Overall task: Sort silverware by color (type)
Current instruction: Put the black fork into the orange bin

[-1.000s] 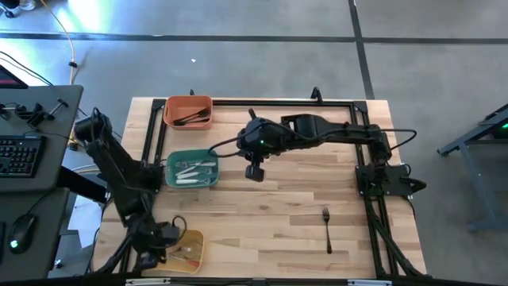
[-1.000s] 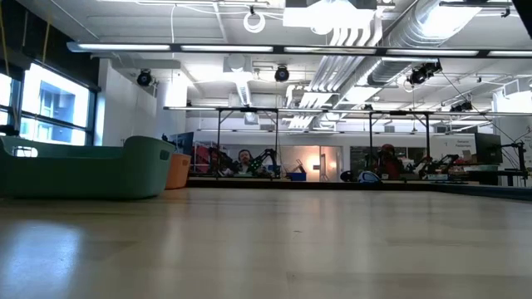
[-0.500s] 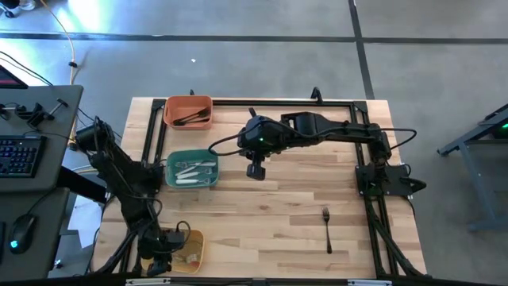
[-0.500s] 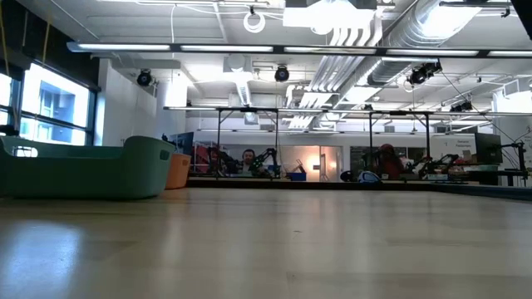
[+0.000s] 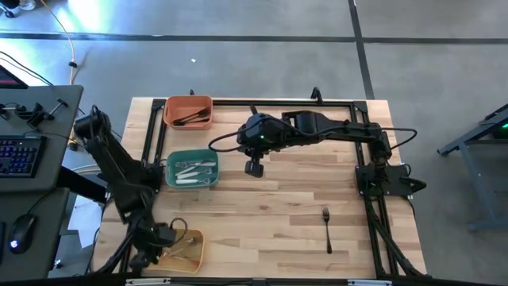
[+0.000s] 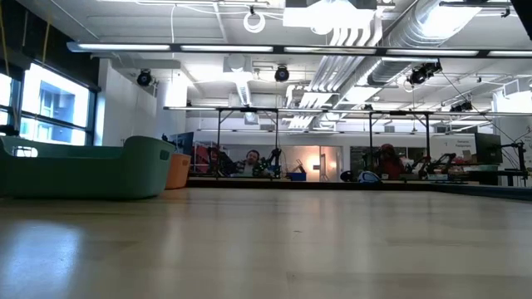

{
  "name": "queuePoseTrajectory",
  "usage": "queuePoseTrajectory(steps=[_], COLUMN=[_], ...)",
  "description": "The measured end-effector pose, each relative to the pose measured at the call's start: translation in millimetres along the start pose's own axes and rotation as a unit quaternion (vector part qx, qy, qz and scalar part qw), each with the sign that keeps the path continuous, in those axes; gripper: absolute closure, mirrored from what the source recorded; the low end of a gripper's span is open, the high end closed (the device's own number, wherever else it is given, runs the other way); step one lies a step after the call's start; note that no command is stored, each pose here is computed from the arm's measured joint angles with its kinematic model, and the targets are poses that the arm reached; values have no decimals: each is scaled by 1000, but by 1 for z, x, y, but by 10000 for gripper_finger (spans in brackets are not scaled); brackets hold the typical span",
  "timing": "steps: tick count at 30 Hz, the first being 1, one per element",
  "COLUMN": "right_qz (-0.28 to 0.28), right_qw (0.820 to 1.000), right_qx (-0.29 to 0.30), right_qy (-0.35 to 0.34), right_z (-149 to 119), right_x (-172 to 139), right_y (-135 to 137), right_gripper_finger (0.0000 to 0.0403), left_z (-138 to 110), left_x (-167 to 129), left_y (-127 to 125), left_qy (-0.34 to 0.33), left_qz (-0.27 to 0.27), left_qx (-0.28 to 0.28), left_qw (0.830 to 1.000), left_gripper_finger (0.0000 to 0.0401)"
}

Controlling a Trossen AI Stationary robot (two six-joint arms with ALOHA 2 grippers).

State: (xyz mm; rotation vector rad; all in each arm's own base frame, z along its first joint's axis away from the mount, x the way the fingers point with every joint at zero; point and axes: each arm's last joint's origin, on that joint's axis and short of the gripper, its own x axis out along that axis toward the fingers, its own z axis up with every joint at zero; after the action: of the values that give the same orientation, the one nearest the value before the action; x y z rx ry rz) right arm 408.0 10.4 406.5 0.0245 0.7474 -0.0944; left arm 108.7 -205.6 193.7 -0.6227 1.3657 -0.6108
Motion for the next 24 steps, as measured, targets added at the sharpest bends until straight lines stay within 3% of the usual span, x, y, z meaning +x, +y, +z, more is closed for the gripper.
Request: queuePoseTrajectory(steps=[9, 15, 24], right_qz=[-3, -52, -78], right_qw=[1000, 998, 993], right_qx=[18, 36, 85], right_qy=[9, 6, 29], right_z=[-2, -3, -10], right_x=[-3, -15, -17], right_y=[-1, 1, 7], right_gripper_finger=[403, 403, 403], left_z=[-3, 4, 27], left_x=[-72, -111, -149], left_y=[16, 38, 69], left_qy=[-74, -151, -272], left_qz=[26, 54, 133], left_qx=[24, 27, 68], left_qw=[997, 987, 951], left_gripper_finger=[401, 401, 401])
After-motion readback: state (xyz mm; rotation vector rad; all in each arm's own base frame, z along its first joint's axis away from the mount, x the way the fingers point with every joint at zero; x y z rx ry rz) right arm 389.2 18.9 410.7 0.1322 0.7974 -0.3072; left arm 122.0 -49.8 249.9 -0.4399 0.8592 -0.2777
